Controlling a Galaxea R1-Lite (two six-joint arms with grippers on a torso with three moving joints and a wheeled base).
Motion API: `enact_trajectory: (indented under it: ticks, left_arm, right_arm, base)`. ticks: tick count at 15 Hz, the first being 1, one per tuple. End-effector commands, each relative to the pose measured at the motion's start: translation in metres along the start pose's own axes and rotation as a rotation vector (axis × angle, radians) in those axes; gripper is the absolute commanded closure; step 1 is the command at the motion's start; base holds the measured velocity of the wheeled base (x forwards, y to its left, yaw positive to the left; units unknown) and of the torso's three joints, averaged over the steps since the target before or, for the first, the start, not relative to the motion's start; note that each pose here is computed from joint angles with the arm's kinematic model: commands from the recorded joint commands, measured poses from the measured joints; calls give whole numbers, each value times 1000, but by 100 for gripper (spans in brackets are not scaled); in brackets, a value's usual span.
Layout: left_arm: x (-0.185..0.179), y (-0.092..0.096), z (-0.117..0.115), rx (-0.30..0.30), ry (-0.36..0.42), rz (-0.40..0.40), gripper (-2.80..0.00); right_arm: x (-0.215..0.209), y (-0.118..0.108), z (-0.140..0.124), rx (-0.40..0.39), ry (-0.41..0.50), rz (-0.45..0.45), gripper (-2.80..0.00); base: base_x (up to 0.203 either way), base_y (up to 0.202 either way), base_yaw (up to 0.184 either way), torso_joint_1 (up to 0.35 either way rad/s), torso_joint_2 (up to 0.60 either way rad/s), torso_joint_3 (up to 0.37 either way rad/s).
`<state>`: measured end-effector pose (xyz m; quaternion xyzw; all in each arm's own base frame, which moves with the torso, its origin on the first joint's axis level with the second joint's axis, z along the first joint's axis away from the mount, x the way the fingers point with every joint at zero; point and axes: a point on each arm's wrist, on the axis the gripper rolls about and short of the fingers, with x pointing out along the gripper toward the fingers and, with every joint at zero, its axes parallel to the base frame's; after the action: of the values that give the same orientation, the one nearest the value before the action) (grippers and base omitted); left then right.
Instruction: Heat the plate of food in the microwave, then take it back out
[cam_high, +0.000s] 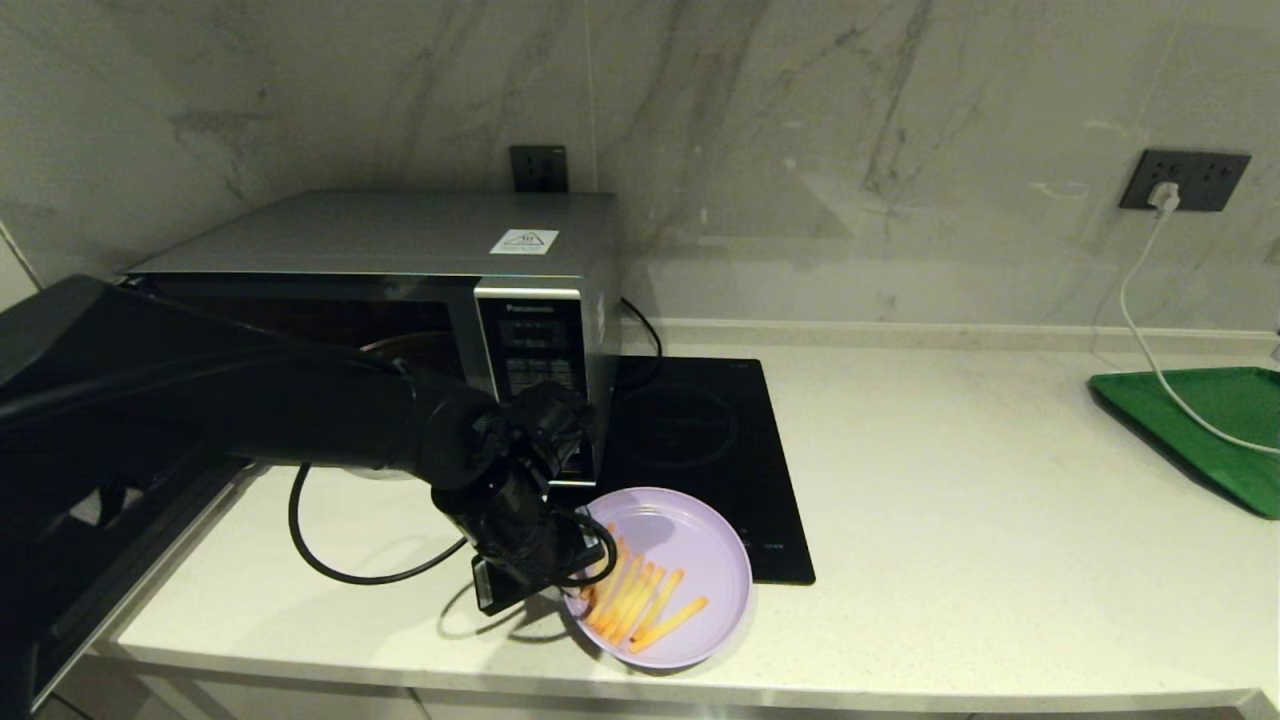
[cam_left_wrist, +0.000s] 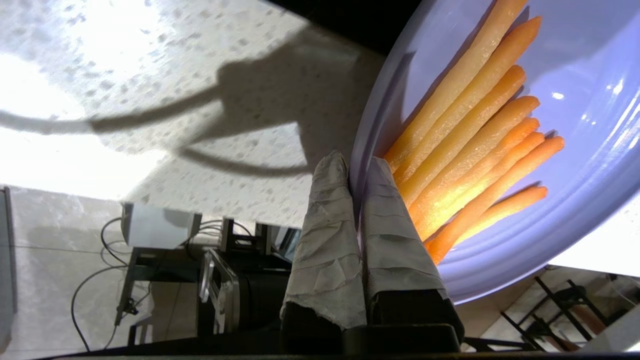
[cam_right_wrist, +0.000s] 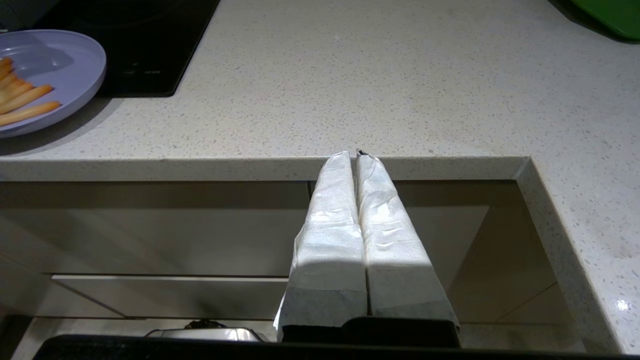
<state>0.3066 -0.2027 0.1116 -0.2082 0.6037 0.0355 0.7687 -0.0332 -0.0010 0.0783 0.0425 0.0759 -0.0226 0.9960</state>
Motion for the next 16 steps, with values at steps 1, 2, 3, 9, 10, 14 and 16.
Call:
enact_trajectory:
  ticks: [1, 2, 3, 9, 10, 14, 16]
  left_arm:
    - [8, -9, -4, 18, 16, 11, 0]
    - [9, -13, -5, 25, 19, 17, 0]
    - [12, -15, -6, 31, 19, 28, 0]
    - [13, -18, -1, 35, 4, 29, -280]
    - [10, -18, 0, 27, -1, 23, -280]
    - [-14, -17, 2, 12, -34, -29, -280]
    - [-34, -12, 9, -11, -64, -66, -280]
  right_arm:
    - [0, 0, 0, 0, 1, 0, 0]
    - [0, 0, 0, 0, 1, 0, 0]
    - [0, 0, 0, 0, 1, -1, 0]
    - [0, 0, 0, 0, 1, 0, 0]
    - [0, 0, 0, 0, 1, 0, 0]
    - [0, 0, 0, 0, 1, 0, 0]
    - [0, 0, 0, 1, 1, 0, 0]
  base:
    - [0, 0, 0, 0, 0, 0]
    - [0, 0, 0, 0, 0, 0]
    - [0, 0, 0, 0, 0, 0]
    - [0, 0, 0, 0, 0, 0]
    - [0, 0, 0, 0, 0, 0]
    - [0, 0, 0, 0, 0, 0]
    - [0, 0, 0, 0, 0, 0]
